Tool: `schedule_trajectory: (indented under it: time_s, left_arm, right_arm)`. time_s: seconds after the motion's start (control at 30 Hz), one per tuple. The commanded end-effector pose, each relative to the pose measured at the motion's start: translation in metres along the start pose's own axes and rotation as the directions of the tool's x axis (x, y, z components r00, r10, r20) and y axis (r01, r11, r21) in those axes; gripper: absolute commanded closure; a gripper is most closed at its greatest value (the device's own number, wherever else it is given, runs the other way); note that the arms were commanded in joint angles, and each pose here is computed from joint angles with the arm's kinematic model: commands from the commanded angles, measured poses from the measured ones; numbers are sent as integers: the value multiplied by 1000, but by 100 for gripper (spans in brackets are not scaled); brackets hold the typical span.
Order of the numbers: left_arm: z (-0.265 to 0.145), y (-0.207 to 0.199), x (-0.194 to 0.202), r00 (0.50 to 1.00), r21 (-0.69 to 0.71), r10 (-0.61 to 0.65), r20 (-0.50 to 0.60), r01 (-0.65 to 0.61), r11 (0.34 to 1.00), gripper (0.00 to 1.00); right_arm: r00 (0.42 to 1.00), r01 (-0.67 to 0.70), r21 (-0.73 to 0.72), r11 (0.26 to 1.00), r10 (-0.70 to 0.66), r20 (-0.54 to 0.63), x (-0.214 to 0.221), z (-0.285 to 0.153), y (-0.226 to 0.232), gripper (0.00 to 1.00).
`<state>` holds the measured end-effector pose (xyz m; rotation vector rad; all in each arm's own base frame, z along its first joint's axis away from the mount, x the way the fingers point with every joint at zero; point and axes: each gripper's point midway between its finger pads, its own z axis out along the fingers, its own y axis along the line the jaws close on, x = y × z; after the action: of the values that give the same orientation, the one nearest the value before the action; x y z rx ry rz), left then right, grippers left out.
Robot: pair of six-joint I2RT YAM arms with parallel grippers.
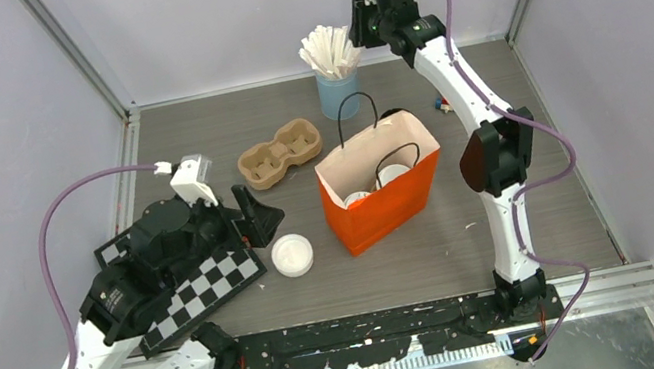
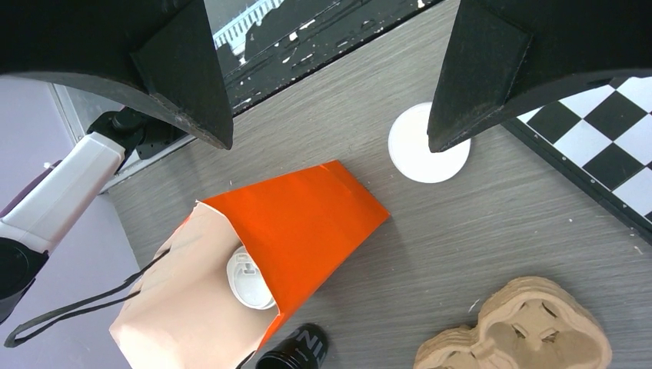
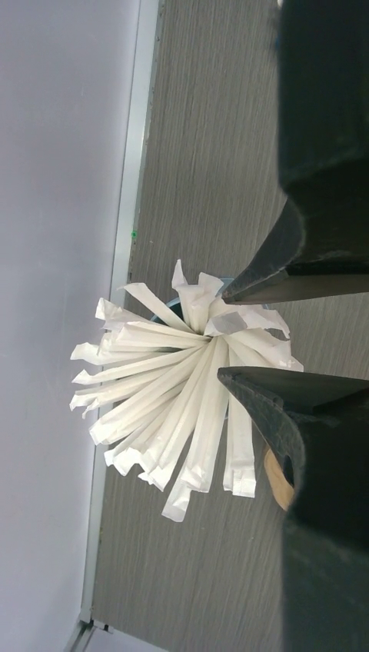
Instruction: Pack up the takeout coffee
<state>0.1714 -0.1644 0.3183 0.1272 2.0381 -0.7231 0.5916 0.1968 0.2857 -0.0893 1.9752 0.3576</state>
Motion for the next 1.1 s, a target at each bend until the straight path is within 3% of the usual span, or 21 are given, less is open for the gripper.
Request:
schedule_trajectory:
  time_s: [0.0,0.23,0.5,1.07]
  left_arm:
    - [2,3,-3,1000,-16,-9,18,9,1000,0]
    - [1,2,-7,1000,-19,9,17,-9,1000,0]
    - [1,5,-8,1000,-32,12,24,-12,999,0]
    - [11,11,-6,999,-67,21,29,-19,998,0]
  right_arm:
    - [997,7,-52,999,-3,79,-24,3,16,61]
    - [998,8,-22,1000,-7,60,-16,15,10,66]
    - [996,9,-50,999,-4,87,-27,9,18,99]
    - [972,65,-59,996,-50,227,-102,-84,33,100]
